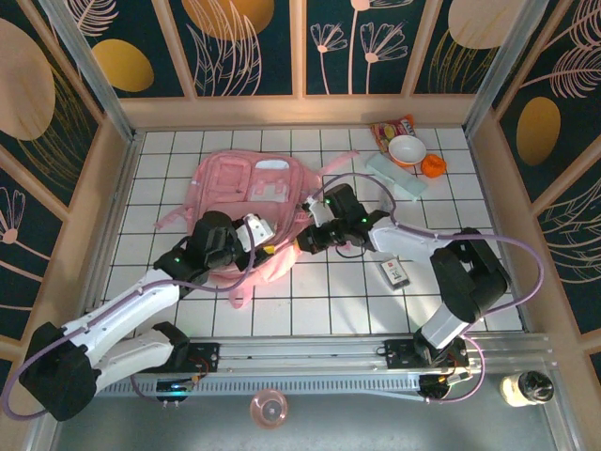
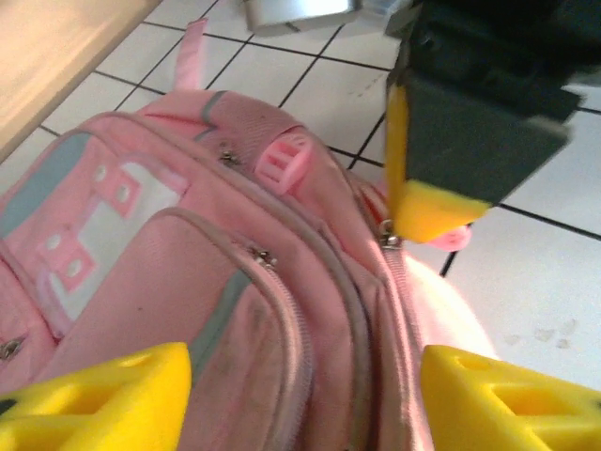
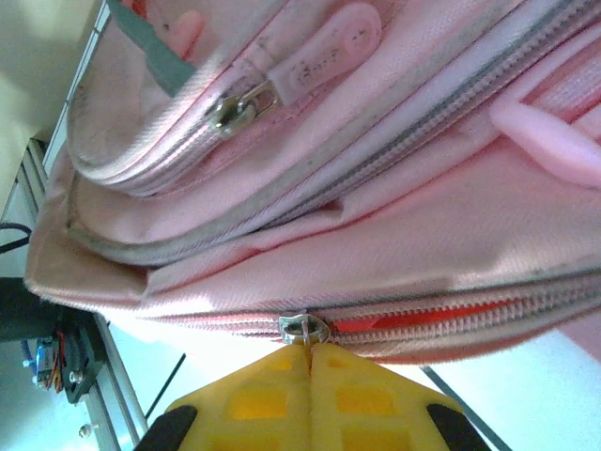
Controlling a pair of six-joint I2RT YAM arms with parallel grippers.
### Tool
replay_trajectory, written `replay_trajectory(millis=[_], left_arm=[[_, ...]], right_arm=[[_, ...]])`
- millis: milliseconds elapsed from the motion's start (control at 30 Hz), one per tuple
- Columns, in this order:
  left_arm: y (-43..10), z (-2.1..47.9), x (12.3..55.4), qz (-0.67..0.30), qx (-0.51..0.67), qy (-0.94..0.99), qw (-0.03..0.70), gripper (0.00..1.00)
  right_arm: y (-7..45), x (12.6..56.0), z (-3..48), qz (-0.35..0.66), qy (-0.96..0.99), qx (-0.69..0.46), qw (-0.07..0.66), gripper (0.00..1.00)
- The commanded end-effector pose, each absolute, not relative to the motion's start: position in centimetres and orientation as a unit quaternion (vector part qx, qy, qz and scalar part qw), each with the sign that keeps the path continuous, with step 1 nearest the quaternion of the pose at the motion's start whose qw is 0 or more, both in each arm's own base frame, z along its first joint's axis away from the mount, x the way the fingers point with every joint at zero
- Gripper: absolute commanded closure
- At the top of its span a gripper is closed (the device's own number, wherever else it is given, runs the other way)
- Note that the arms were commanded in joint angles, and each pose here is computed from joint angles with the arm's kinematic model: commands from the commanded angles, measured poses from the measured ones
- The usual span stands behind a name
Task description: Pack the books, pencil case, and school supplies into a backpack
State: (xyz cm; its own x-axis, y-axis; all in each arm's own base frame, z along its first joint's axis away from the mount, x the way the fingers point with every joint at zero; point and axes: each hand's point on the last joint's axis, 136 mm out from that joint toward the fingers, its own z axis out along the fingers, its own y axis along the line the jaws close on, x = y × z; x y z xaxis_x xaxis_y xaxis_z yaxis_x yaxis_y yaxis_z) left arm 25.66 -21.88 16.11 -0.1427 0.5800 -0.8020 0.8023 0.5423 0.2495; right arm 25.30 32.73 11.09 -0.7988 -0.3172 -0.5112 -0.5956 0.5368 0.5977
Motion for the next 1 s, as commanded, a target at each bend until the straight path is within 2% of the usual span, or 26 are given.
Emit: replay_trajectory(millis=[0,100,200,233,300,333,400,567,767,867,967], left_arm=[[-21.6,14.6,26.7,-0.096,0.462,0.759,0.449,0.18],[-22.8,13.9,26.1,-0.125,0.482,0.751,0.433,0.07],[-23.0,13.6,26.8,-0.118,0.478,0.747,0.448,0.08],[-22.9,13.6,27.3,-0.111,0.472,0.748,0.453,0.15],[-23.2,13.8,27.6,-0.113,0.472,0.747,0.454,0.6],[-23.4,14.0,27.6,-0.119,0.47,0.746,0.456,0.76],[-23.8,14.8,27.0,-0.133,0.481,0.735,0.459,0.99],[-24.7,18.2,23.7,-0.197,0.513,0.678,0.488,1.0],[-24.4,18.9,22.0,-0.215,0.525,0.671,0.478,1.0],[-23.6,18.1,22.6,-0.191,0.514,0.69,0.472,1.0],[-23.4,17.9,23.2,-0.182,0.499,0.699,0.479,1.0]], right_arm=[[34.0,24.7,16.4,0.448,0.811,-0.304,0.22,1.0],[34.1,24.2,17.4,0.458,0.804,-0.312,0.213,1.0],[34.4,23.2,18.3,0.478,0.79,-0.327,0.2,1.0],[34.4,22.9,18.3,0.483,0.787,-0.33,0.195,1.0],[34.1,23.1,18.0,0.474,0.794,-0.327,0.195,1.0],[33.6,23.7,17.1,0.453,0.808,-0.319,0.198,1.0],[31.8,25.9,14.1,0.375,0.856,-0.29,0.207,1.0],[28.4,29.5,7.4,0.222,0.919,-0.247,0.213,1.0],[24.4,34.0,5.1,0.105,0.947,-0.156,0.26,1.0],[25.7,34.1,6.5,0.177,0.931,-0.171,0.27,1.0],[28.3,31.6,9.9,0.272,0.889,-0.237,0.283,1.0]])
